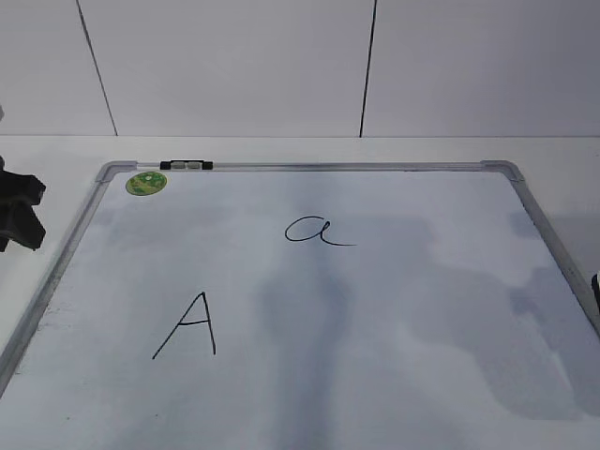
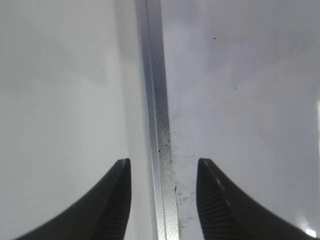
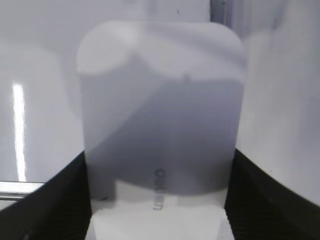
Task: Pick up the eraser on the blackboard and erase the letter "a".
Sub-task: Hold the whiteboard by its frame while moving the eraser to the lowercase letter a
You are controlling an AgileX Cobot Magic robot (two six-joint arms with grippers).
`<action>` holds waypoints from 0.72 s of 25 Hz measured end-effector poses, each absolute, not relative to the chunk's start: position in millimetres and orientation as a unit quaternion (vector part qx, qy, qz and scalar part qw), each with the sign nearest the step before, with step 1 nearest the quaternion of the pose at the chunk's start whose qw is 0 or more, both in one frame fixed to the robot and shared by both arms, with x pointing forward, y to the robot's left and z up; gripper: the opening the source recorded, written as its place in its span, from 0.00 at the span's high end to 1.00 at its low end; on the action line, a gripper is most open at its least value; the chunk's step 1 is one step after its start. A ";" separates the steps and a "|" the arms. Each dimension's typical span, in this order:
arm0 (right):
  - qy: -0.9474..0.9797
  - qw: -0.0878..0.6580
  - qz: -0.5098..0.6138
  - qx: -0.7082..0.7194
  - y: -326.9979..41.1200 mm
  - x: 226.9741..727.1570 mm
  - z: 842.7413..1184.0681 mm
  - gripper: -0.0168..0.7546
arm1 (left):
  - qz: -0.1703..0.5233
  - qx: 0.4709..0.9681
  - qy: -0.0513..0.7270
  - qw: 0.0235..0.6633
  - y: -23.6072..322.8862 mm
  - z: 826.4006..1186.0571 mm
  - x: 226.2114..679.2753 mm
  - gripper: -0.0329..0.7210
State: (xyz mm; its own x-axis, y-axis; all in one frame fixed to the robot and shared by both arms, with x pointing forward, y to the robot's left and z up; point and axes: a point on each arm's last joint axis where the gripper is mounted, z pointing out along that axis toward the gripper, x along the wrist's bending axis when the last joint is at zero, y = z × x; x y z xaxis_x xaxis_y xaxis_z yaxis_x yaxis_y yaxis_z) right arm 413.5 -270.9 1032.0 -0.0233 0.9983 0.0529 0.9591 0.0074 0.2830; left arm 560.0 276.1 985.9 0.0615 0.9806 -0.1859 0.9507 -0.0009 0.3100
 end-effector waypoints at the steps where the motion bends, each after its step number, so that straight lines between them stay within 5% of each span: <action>1: 0.705 0.081 0.121 0.694 -270.9 413.5 1032.0 0.24 | 0.036 0.708 0.683 0.174 275.8 983.5 563.0 0.52; 11: 0.706 0.084 0.119 0.693 -271.4 413.6 1031.9 0.24 | -0.009 0.721 0.680 0.132 274.8 948.8 576.8 0.53; 18: 0.706 0.084 0.118 0.693 -271.5 413.6 1031.9 0.24 | -0.019 0.722 0.681 0.121 274.8 938.7 578.3 0.62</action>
State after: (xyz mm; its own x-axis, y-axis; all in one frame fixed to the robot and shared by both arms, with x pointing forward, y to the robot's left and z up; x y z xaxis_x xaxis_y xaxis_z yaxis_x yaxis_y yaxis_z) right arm 413.6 -271.5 1031.9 -0.0255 0.9986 0.0452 0.9587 0.0116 0.2840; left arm 578.3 274.8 938.7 0.0717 0.9787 -0.1925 0.9878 -0.0429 0.1497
